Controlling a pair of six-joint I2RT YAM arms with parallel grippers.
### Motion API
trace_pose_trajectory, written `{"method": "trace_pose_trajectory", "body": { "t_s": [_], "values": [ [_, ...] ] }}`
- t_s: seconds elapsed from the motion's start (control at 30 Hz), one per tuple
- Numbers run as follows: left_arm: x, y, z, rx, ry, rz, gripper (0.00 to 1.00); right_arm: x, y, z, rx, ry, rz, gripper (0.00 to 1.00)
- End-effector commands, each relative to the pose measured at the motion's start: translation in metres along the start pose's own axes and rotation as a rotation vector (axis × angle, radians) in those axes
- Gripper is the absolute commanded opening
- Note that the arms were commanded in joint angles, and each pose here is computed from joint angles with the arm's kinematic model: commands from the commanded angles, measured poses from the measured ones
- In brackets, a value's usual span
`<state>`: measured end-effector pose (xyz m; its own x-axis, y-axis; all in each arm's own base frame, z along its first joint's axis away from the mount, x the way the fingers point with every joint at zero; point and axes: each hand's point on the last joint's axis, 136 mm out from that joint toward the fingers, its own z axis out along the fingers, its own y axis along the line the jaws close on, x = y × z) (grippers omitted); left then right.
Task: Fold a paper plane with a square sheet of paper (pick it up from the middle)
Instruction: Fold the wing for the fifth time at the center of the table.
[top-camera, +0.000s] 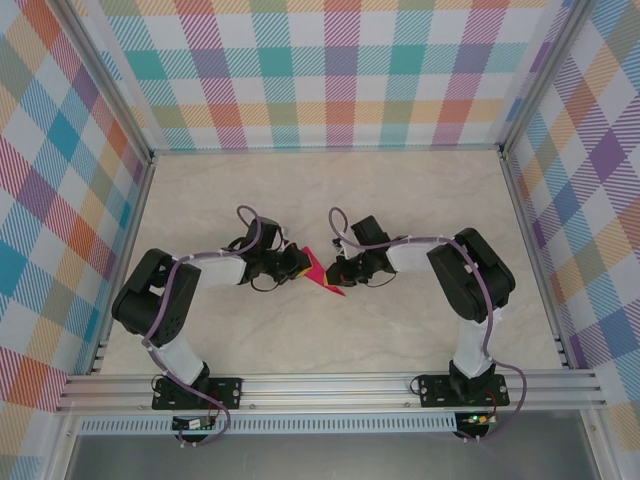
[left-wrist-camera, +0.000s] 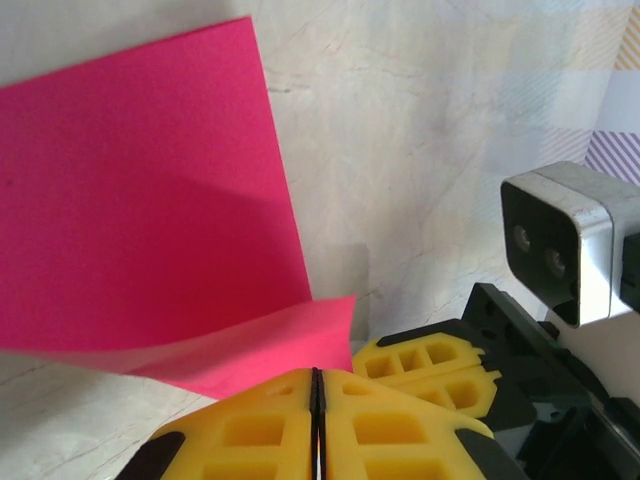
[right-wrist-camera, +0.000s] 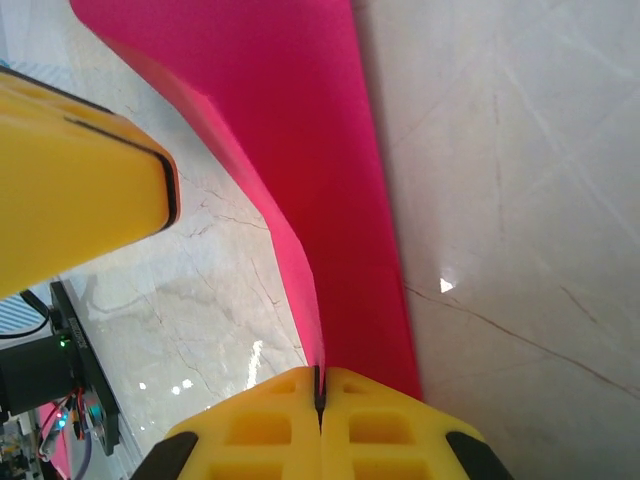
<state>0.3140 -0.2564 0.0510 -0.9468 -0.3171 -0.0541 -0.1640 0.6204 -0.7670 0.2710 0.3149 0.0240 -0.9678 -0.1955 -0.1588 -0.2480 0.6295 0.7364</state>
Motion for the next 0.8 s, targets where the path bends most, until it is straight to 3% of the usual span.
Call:
{"method": "trace_pose_trajectory", "body": {
  "t_s": [0.0, 0.77],
  "values": [
    [0.008, -0.010, 0.003, 0.048, 0.018, 0.017, 0.10, -0.003, 0.001, 0.002, -0.046, -0.018, 0.024, 0.05],
    [0.012, 0.004, 0.027, -0.004, 0.037, 0.017, 0.07, 0.001, -0.008, 0.004, -0.056, -0.002, 0.075, 0.06]
  ]
}}
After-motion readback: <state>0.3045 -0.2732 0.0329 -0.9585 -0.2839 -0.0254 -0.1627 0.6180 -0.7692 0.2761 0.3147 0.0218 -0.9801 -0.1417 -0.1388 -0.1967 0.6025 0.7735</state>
